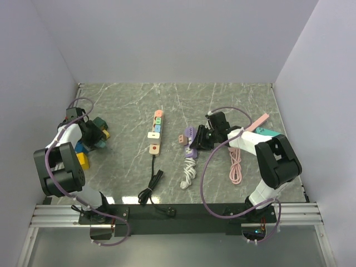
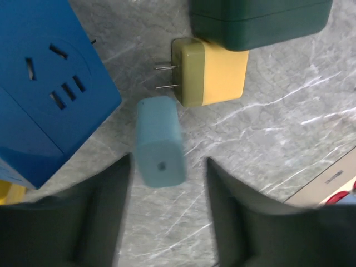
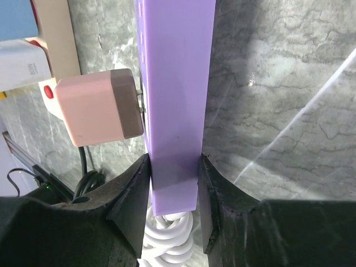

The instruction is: Pull the plug off the socket

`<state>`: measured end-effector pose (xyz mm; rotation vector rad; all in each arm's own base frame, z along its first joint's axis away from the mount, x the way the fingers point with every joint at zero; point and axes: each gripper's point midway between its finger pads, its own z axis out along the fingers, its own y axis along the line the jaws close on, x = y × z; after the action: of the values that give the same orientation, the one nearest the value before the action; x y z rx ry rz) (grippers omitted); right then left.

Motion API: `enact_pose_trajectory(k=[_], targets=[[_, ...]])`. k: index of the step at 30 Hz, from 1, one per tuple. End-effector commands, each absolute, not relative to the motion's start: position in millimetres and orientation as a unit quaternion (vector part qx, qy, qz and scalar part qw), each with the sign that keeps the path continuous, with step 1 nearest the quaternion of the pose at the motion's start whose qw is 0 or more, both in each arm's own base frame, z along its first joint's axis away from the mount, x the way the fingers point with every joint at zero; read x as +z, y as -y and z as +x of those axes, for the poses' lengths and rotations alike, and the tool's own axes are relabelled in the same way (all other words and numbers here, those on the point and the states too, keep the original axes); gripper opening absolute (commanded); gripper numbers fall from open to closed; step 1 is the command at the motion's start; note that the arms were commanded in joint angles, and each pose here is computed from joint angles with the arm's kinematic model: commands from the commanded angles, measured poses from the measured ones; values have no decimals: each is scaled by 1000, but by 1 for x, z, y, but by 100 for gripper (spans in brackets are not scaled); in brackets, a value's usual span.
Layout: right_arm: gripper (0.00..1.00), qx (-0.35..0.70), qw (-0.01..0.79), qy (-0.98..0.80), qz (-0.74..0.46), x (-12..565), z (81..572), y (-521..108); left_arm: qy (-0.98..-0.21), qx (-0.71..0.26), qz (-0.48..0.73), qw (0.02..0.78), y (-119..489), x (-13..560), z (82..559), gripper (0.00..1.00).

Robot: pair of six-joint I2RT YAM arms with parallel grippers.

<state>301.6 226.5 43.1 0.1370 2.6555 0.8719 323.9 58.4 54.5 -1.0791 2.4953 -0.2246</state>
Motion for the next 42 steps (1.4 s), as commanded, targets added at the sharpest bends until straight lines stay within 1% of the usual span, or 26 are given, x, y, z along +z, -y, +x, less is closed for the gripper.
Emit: enact_pose_trajectory(k=[1, 2, 3, 4, 5, 8, 9, 11, 12, 14, 15, 16, 17, 18, 20, 21, 23, 24, 29, 31, 33, 35, 38, 41, 42], targets=[[0, 290, 175, -940, 33, 54, 300, -220, -886, -85, -391, 234, -60, 71, 331, 66], [0, 290, 173, -941, 30, 56, 299, -220, -885, -94, -387, 242, -57, 77, 332, 71], [0, 290, 173, -941, 29, 56, 299, -220, -882, -96, -383, 256, -56, 87, 331, 81], [0, 292, 173, -940, 26, 58, 300, -222, -884, -94, -376, 262, -52, 92, 332, 89], [0, 293, 172, -940, 25, 59, 299, -223, -885, -85, -374, 262, -51, 96, 328, 92], [0, 298, 168, -940, 18, 61, 298, -228, -885, -92, -354, 290, -37, 118, 327, 95], [0, 299, 166, -940, 16, 61, 298, -231, -885, -122, -319, 317, -14, 137, 331, 97], [0, 299, 160, -941, 9, 61, 296, -234, -886, -157, -275, 338, 18, 152, 332, 98], [0, 299, 157, -941, 9, 60, 295, -236, -885, -206, -225, 351, 57, 168, 332, 98], [0, 304, 155, -940, 10, 60, 294, -237, -882, -257, -178, 353, 98, 181, 328, 98], [0, 303, 153, -941, 9, 59, 293, -238, -881, -289, -139, 348, 132, 186, 321, 98], [0, 302, 151, -941, 10, 58, 293, -238, -872, -322, -124, 348, 154, 194, 320, 98], [0, 303, 150, -941, 9, 59, 293, -238, -869, -335, -111, 347, 168, 198, 319, 98], [0, 302, 150, -941, 8, 58, 292, -238, -873, -349, -83, 331, 196, 196, 310, 98], [0, 303, 151, -941, 10, 58, 291, -238, -870, -359, -63, 332, 221, 199, 310, 98], [0, 303, 152, -941, 11, 58, 291, -237, -880, -357, -45, 311, 240, 186, 304, 99], [0, 305, 151, -940, 10, 59, 290, -239, -882, -362, -32, 299, 261, 181, 305, 99], [0, 306, 150, -940, 11, 59, 290, -240, -891, -356, -19, 282, 276, 165, 301, 99], [0, 312, 153, -938, 12, 61, 290, -243, -900, -353, 1, 256, 313, 135, 306, 99], [0, 313, 153, -937, 13, 60, 289, -244, -898, -360, 13, 252, 326, 133, 306, 99], [0, 316, 152, -937, 13, 60, 288, -245, -907, -342, 13, 244, 332, 116, 309, 99], [0, 317, 153, -936, 12, 60, 288, -246, -910, -333, 11, 247, 335, 111, 315, 99], [0, 320, 153, -935, 11, 61, 288, -247, -918, -311, 6, 247, 332, 93, 322, 97], [0, 323, 151, -934, 8, 62, 286, -248, -924, -301, 12, 236, 332, 75, 322, 84], [0, 325, 152, -933, 7, 63, 287, -248, -926, -300, 18, 230, 334, 69, 321, 75]])
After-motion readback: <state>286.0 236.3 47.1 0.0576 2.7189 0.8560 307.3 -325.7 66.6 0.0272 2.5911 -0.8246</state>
